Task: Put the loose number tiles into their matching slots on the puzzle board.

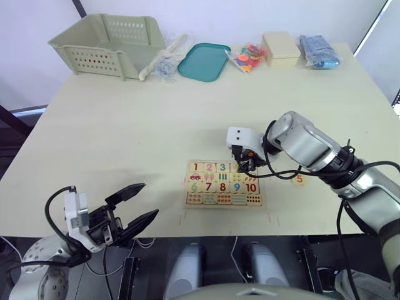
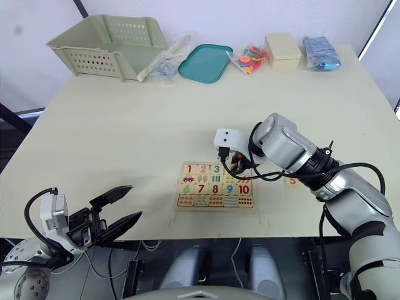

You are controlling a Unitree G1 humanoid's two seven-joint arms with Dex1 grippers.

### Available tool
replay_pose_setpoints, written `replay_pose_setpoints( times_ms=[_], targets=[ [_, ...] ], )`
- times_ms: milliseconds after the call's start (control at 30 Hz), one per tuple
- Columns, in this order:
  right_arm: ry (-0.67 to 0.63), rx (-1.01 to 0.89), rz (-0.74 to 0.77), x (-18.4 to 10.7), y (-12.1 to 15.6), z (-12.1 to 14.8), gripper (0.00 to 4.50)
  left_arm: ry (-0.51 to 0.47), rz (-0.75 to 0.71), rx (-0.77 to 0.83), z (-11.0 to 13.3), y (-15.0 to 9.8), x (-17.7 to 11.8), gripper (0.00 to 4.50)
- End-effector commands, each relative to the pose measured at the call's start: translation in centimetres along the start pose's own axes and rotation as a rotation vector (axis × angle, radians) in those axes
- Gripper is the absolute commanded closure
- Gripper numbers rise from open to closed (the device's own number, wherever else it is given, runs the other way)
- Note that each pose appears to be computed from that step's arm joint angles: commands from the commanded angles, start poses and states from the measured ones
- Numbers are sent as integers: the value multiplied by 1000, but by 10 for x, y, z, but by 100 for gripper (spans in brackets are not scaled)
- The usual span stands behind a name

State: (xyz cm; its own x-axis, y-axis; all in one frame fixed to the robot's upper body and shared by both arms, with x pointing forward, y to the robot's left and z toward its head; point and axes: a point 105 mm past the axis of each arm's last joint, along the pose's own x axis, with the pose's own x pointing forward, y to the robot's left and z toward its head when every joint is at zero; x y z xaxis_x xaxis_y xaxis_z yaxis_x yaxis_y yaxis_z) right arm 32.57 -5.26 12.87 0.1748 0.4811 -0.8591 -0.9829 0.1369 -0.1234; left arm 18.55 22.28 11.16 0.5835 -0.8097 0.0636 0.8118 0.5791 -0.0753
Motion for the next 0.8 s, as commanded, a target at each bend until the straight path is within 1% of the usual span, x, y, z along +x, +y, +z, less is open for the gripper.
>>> replay_pose_setpoints(
  times_ms=[33,800],
  targets=[
    [-21,-38,-15,-6,0,10,359,-12,-25,38,8,-4,4,0],
    [-18,-35,-16,-6,-1,9,359,-15,-23,39,8,-5,6,0]
  ],
)
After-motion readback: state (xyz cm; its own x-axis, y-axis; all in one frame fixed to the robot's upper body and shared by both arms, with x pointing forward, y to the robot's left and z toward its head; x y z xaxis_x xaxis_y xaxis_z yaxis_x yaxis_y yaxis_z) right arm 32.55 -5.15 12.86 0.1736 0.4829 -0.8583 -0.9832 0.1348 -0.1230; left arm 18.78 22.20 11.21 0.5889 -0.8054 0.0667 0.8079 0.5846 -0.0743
